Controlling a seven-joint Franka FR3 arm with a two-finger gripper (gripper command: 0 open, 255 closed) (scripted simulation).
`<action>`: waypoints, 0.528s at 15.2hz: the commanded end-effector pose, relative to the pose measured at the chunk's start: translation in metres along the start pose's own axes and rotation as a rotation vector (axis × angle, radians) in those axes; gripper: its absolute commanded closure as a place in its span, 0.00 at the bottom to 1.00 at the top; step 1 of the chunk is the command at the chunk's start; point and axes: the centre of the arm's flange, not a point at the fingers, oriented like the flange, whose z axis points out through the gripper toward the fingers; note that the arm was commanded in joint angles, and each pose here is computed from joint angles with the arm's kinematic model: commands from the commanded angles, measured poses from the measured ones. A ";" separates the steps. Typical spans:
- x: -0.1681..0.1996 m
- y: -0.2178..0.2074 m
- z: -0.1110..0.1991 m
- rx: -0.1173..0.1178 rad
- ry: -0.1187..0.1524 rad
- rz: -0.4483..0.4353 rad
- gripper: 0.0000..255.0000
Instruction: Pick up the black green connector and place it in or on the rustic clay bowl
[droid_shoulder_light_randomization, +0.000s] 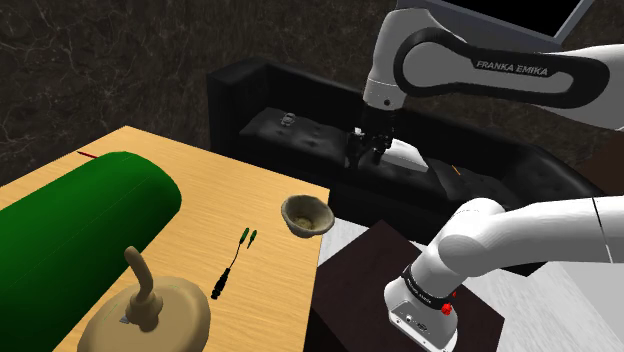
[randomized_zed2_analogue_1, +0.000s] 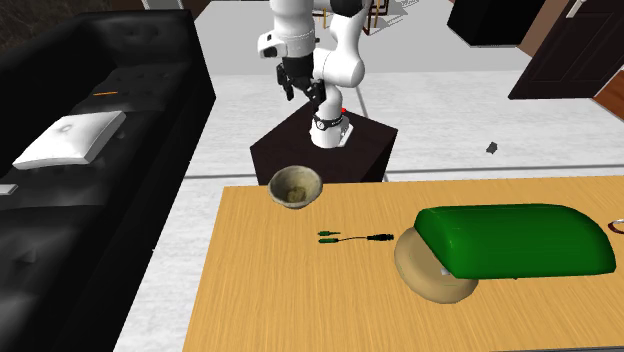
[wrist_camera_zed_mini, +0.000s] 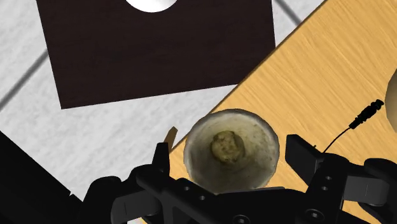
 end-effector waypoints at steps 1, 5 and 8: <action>0.001 -0.022 0.014 0.001 0.000 0.052 0.00; 0.011 -0.063 0.045 0.000 -0.002 0.146 0.00; 0.021 -0.094 0.069 -0.001 -0.003 0.217 0.00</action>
